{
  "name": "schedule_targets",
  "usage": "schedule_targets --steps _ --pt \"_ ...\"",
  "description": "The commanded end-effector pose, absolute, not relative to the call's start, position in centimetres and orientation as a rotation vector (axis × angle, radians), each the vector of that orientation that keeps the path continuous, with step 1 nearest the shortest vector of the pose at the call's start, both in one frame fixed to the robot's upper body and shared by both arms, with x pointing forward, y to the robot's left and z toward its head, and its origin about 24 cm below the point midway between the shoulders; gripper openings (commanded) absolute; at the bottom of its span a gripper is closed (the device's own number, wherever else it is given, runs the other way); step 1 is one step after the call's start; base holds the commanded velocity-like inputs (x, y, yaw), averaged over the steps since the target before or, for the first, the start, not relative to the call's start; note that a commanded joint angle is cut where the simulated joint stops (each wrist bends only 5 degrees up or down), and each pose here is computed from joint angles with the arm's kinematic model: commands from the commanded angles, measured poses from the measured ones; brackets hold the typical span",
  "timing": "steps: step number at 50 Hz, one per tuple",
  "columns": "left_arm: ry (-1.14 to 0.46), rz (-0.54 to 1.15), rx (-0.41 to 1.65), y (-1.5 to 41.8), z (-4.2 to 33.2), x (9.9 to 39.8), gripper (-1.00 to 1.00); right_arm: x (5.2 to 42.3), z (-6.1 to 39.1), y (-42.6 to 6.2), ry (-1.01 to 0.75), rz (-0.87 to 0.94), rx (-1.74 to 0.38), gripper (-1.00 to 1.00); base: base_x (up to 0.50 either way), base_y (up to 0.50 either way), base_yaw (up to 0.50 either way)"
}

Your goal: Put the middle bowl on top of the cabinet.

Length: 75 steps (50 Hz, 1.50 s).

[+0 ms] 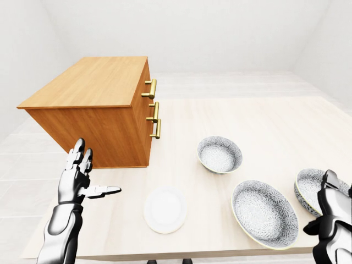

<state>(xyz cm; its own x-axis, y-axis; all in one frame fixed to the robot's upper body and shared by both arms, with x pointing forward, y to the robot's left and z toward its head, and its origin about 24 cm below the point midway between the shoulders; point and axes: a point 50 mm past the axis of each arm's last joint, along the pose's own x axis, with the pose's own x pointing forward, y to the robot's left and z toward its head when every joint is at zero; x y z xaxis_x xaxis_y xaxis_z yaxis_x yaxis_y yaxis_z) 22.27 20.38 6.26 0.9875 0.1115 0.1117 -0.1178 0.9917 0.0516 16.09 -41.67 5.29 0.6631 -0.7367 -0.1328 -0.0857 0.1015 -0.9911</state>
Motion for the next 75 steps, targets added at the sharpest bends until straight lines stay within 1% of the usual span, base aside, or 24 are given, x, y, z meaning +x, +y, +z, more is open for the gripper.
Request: schedule_targets --steps 1,31,45,46,47,50,52,53,54,55,56,57,58,60,64,68,69,70,71,73,75 --pt "-0.104 0.117 0.06 20.5 6.1 22.4 1.0 16.3 4.4 -42.4 0.762 -0.554 -1.37 1.0 0.0 0.0 0.0" --pt "-0.106 0.121 0.067 20.3 6.3 22.3 1.0 15.9 2.9 -43.6 0.8 -0.576 -1.3 1.0 0.0 0.0 0.0" --pt "-0.103 0.122 0.065 20.4 6.1 22.4 1.0 16.0 3.4 -43.4 0.773 -0.572 -1.303 1.0 0.0 0.0 0.0" --pt "-0.102 0.122 0.066 20.4 6.0 22.4 1.0 16.0 3.4 -43.4 0.772 -0.575 -1.302 0.95 0.0 0.0 0.0" --pt "-0.1 0.121 0.065 20.4 5.9 22.4 1.0 16.0 3.4 -43.4 0.773 -0.575 -1.301 0.8 0.0 0.0 0.0" --pt "-0.098 0.12 0.069 20.3 5.8 22.5 1.0 15.9 3.4 -43.4 0.775 -0.576 -1.301 0.55 0.0 0.0 0.0" --pt "-0.098 0.12 0.068 20.3 5.8 22.5 1.0 15.9 3.4 -43.4 0.775 -0.576 -1.301 0.52 0.0 0.0 0.0" --pt "-0.099 0.121 0.066 20.4 5.9 22.5 1.0 15.9 3.4 -43.4 0.774 -0.576 -1.303 0.24 0.0 0.0 0.0" --pt "-0.099 0.121 0.066 20.4 5.9 22.5 1.0 15.9 3.4 -43.4 0.774 -0.576 -1.303 0.24 0.0 0.0 0.0" --pt "-0.1 0.121 0.067 20.4 5.9 22.5 1.0 15.9 3.5 -43.4 0.772 -0.575 -1.303 0.18 0.0 0.0 0.0" --pt "-0.1 0.121 0.067 20.4 5.9 22.5 1.0 15.9 3.5 -43.4 0.772 -0.575 -1.303 0.18 0.0 0.0 0.0" --pt "-0.099 0.122 0.067 20.4 5.8 22.5 1.0 15.9 3.6 -43.4 0.77 -0.574 -1.304 0.09 0.0 0.0 0.0" --pt "-0.099 0.121 0.068 20.4 5.8 22.5 1.0 15.9 3.6 -43.4 0.769 -0.574 -1.303 0.05 0.0 0.0 0.0" --pt "-0.097 0.122 0.068 20.4 5.7 22.6 1.0 15.9 3.5 -43.3 0.771 -0.574 -1.303 0.05 0.0 0.0 0.0" --pt "-0.097 0.123 0.069 20.4 5.8 22.6 1.0 15.9 3.5 -43.4 0.774 -0.575 -1.303 -0.04 0.0 0.0 0.0" --pt "-0.099 0.123 0.07 20.4 5.8 22.5 1.0 15.8 3.6 -43.4 0.774 -0.577 -1.302 -0.06 0.0 0.0 0.0" --pt "-0.099 0.123 0.07 20.4 5.8 22.5 1.0 15.6 3.7 -43.5 0.778 -0.577 -1.301 -0.12 0.0 0.0 0.0" --pt "-0.099 0.123 0.07 20.4 5.8 22.5 1.0 15.6 3.7 -43.5 0.778 -0.577 -1.301 -0.12 0.0 0.0 0.0" --pt "-0.097 0.124 0.071 20.3 5.7 22.6 1.0 15.6 3.9 -43.6 0.773 -0.585 -1.297 -0.28 0.0 0.0 0.0" --pt "-0.097 0.123 0.07 20.3 5.7 22.6 1.0 15.4 3.9 -43.7 0.78 -0.586 -1.298 -0.44 0.0 0.0 0.0" --pt "-0.098 0.122 0.07 20.3 5.7 22.6 1.0 15.4 4.0 -43.8 0.778 -0.588 -1.293 -0.51 0.0 0.0 0.0"
